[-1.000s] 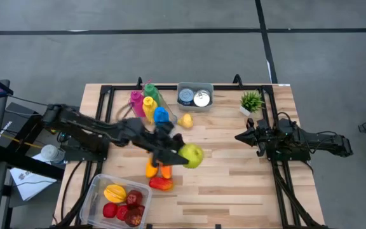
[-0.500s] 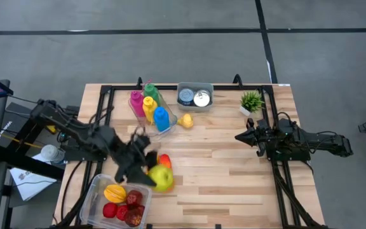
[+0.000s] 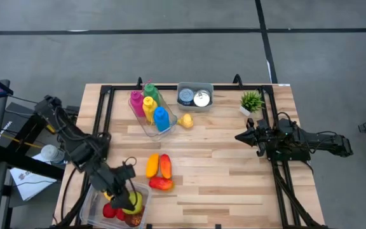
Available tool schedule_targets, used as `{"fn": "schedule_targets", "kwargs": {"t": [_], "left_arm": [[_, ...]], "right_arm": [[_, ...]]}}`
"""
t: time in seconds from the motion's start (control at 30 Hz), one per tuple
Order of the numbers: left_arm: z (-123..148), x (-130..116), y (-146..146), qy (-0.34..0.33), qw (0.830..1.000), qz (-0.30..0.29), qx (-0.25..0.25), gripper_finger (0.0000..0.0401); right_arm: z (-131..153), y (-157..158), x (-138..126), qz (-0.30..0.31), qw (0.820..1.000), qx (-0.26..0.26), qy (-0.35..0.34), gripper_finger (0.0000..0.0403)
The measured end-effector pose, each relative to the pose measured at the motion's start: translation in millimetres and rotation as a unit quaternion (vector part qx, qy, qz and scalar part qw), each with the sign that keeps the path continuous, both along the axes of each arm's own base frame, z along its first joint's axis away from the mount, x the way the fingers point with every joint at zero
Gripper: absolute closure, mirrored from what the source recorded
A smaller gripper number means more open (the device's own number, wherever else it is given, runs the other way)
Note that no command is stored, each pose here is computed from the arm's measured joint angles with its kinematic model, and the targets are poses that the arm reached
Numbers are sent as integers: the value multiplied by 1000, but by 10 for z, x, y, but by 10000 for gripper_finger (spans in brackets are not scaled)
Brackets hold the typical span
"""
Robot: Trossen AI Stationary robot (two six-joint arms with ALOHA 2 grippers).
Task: Pick & Place Food Item
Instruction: Put the green apple into the white bin
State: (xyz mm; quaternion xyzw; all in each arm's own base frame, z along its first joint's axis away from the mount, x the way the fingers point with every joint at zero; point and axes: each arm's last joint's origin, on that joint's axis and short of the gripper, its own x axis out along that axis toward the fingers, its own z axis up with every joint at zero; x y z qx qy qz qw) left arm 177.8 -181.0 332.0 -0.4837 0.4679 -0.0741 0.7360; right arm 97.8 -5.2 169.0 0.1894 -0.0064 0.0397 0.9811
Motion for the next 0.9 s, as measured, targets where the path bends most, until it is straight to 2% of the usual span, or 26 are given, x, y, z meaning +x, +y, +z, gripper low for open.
{"fn": "schedule_targets", "kwargs": {"t": [0.17, 0.43, 0.63, 0.9], "left_arm": [[-139, -228, -29, 95, 994, 7, 47, 77], [-240, -496, -81, 166, 982, 5, 89, 76], [-463, -566, -108, 194, 976, 14, 99, 76], [-744, -511, -139, 183, 980, 23, 69, 76]], "right_arm": [[0, 0, 0, 0, 1000, 0, 0, 391], [0, 0, 0, 0, 1000, 0, 0, 391], [0, 0, 0, 0, 1000, 0, 0, 391], [0, 0, 0, 0, 1000, 0, 0, 391]]}}
